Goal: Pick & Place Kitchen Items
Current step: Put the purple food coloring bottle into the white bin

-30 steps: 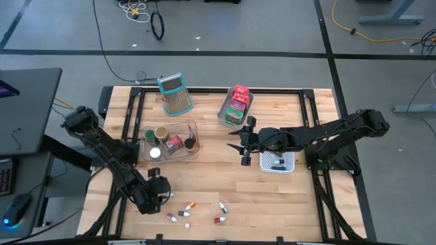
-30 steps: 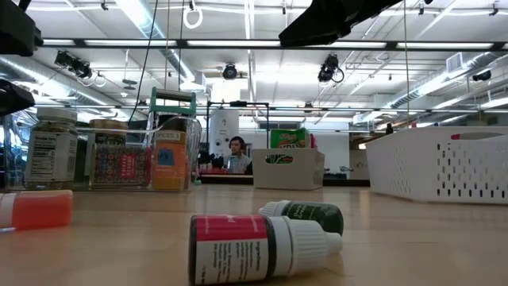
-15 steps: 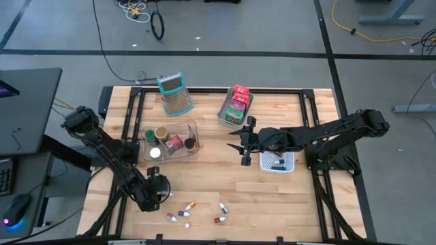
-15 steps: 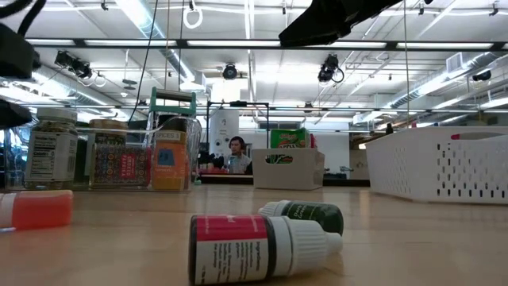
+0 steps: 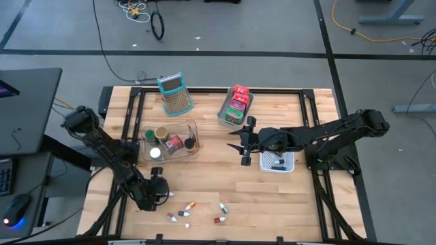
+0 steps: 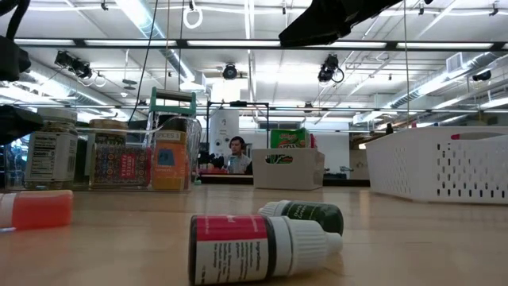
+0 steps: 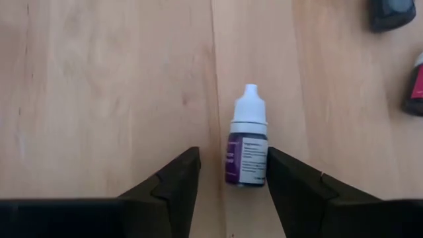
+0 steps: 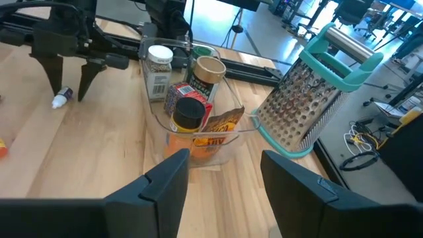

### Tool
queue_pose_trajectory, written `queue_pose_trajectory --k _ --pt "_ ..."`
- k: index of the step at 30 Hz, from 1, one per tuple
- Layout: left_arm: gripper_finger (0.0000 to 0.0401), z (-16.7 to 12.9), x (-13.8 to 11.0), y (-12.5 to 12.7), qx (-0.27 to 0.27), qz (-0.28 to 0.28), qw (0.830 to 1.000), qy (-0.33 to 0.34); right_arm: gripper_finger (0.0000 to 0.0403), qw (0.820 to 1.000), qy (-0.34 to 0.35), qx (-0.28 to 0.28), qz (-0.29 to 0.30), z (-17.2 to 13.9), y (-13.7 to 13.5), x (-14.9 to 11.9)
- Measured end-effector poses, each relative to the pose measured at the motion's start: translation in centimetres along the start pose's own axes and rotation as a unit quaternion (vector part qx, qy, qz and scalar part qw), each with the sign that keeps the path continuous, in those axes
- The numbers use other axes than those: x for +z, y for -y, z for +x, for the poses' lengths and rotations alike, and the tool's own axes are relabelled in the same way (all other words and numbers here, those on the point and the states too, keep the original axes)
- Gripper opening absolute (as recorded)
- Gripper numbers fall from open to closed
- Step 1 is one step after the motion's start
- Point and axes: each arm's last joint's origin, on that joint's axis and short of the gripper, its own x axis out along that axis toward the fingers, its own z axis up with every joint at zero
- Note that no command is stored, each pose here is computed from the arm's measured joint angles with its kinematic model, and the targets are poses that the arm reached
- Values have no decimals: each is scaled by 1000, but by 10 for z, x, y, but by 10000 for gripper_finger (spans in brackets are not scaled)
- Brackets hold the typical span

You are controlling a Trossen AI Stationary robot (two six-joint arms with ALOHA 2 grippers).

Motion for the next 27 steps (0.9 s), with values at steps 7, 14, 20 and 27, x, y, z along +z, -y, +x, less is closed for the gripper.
queue_pose_trajectory --k 7,14,20,27 --pt "128 0 0 0 1 2 1000 0 199 1000 0 0 0 0 0 0" --pt "91 1 11 0 47 12 994 97 199 1000 0 0 0 0 0 0" --pt "94 2 31 -11 143 21 970 193 199 1000 17 -3 7 2 0 3" --pt "91 0 79 -38 275 47 915 292 199 997 62 43 -2 21 -9 3"
